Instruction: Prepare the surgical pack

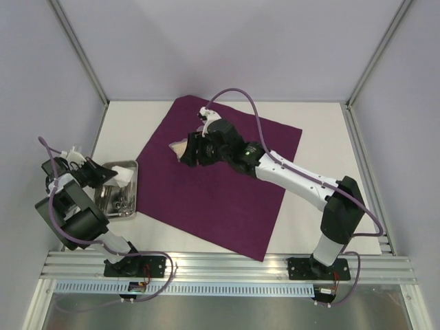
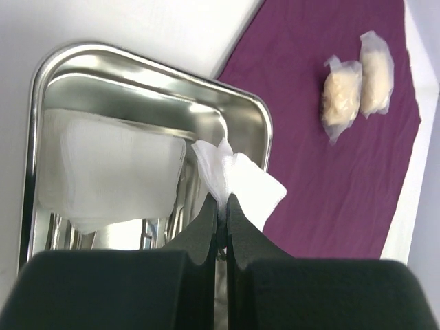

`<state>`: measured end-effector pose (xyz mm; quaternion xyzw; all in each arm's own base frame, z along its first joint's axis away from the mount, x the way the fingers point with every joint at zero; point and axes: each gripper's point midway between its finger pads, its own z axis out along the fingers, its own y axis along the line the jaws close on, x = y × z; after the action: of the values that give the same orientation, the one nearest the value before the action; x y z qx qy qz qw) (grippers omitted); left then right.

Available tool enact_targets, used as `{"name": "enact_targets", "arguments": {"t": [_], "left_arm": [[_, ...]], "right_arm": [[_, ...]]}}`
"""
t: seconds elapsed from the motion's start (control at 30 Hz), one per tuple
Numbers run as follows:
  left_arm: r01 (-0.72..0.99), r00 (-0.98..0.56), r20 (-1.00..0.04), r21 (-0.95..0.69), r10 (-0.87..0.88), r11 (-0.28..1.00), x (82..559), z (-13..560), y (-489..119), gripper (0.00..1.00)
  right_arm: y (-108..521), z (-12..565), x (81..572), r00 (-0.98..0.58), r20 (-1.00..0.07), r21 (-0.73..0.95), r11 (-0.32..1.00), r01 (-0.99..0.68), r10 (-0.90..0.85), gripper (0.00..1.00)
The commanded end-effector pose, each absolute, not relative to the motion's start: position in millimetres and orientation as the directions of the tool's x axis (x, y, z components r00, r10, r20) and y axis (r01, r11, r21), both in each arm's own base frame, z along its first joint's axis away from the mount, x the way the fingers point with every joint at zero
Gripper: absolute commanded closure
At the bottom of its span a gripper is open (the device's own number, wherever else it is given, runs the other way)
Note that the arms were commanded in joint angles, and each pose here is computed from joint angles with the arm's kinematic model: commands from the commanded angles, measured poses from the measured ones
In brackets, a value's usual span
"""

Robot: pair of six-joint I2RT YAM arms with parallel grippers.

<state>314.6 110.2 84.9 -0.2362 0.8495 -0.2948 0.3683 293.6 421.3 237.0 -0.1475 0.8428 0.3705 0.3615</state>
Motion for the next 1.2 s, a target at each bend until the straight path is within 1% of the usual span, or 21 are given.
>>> {"name": "enact_targets", "arguments": {"t": [0.0, 0.03, 0.1, 0.13, 0.17, 0.27, 0.4, 0.57, 0.67, 0.7, 0.73, 0.83, 1.0, 1.07, 1.13, 1.17], "left_arm": [[-0.092, -0.528, -0.574, -0.694, -0.626, 0.714, 335.7, 109.0, 115.9, 1.0], [-0.117, -0.504, -0.559, -0.711, -0.658, 0.694, 337.1, 112.6, 116.7, 1.0], [-0.132, -0.46, -0.588, -0.695, -0.665, 0.706, 338.5, 107.0, 121.2, 1.0], [-0.164, -0.438, -0.582, -0.697, -0.685, 0.698, 338.5, 104.0, 124.3, 1.0], [-0.168, -0.423, -0.592, -0.693, -0.686, 0.701, 337.7, 99.1, 125.1, 1.0], [-0.195, -0.397, -0.577, -0.707, -0.714, 0.68, 338.0, 90.8, 126.2, 1.0], [-0.185, -0.394, -0.547, -0.74, -0.739, 0.647, 339.0, 87.7, 121.6, 1.0], [-0.189, -0.389, -0.541, -0.745, -0.745, 0.64, 336.6, 79.1, 119.1, 1.0], [-0.182, -0.354, -0.555, -0.749, -0.753, 0.638, 340.7, 78.9, 122.2, 1.0], [-0.173, -0.35, -0.545, -0.761, -0.762, 0.625, 342.2, 79.3, 121.1, 1.0], [-0.161, -0.352, -0.512, -0.791, -0.783, 0.59, 343.2, 81.7, 116.8, 1.0], [-0.146, -0.363, -0.485, -0.813, -0.795, 0.563, 344.8, 77.8, 113.5, 1.0], [-0.187, -0.401, -0.495, -0.779, -0.77, 0.598, 336.0, 59.5, 111.8, 1.0], [-0.215, -0.409, -0.507, -0.754, -0.759, 0.62, 332.7, 56.1, 114.8, 1.0], [-0.211, -0.414, -0.546, -0.721, -0.728, 0.66, 331.5, 56.7, 117.6, 1.0], [-0.215, -0.426, -0.539, -0.719, -0.726, 0.66, 329.9, 55.1, 115.4, 1.0]], "right_arm": [[426.9, 251.1, 302.3, -0.678, -0.734, 0.511, 0.686, -0.518, 0.035, 0.38], [428.7, 250.0, 304.1, -0.68, -0.732, 0.51, 0.688, -0.516, 0.033, 0.38], [429.8, 248.3, 304.5, -0.682, -0.731, 0.506, 0.69, -0.518, 0.024, 0.38], [431.1, 247.7, 304.6, -0.682, -0.731, 0.503, 0.69, -0.52, 0.019, 0.38], [430.2, 247.2, 305.8, -0.68, -0.733, 0.498, 0.694, -0.52, 0.016, 0.38], [429.8, 247.4, 307.4, -0.671, -0.742, 0.48, 0.699, -0.53, 0.002, 0.38], [429.1, 244.9, 308.3, -0.667, -0.745, 0.465, 0.705, -0.535, -0.015, 0.38], [430.2, 242.1, 307.3, -0.665, -0.746, 0.458, 0.7, -0.548, -0.031, 0.38], [431.2, 240.8, 306.9, -0.665, -0.746, 0.458, 0.699, -0.55, -0.035, 0.38], [430.8, 240.8, 307.3, -0.665, -0.746, 0.457, 0.698, -0.551, -0.036, 0.38], [430.8, 240.4, 307.3, -0.665, -0.746, 0.457, 0.698, -0.551, -0.036, 0.38], [430.9, 241.5, 306.9, -0.663, -0.748, 0.455, 0.696, -0.555, -0.04, 0.38], [429.0, 241.5, 308.1, -0.657, -0.752, 0.444, 0.704, -0.555, -0.043, 0.38], [429.0, 242.5, 308.9, -0.655, -0.754, 0.444, 0.703, -0.556, -0.042, 0.38], [429.7, 243.1, 309.2, -0.655, -0.755, 0.446, 0.698, -0.56, -0.042, 0.38], [430.7, 243.6, 309.3, -0.655, -0.755, 0.448, 0.696, -0.561, -0.043, 0.38]]}}
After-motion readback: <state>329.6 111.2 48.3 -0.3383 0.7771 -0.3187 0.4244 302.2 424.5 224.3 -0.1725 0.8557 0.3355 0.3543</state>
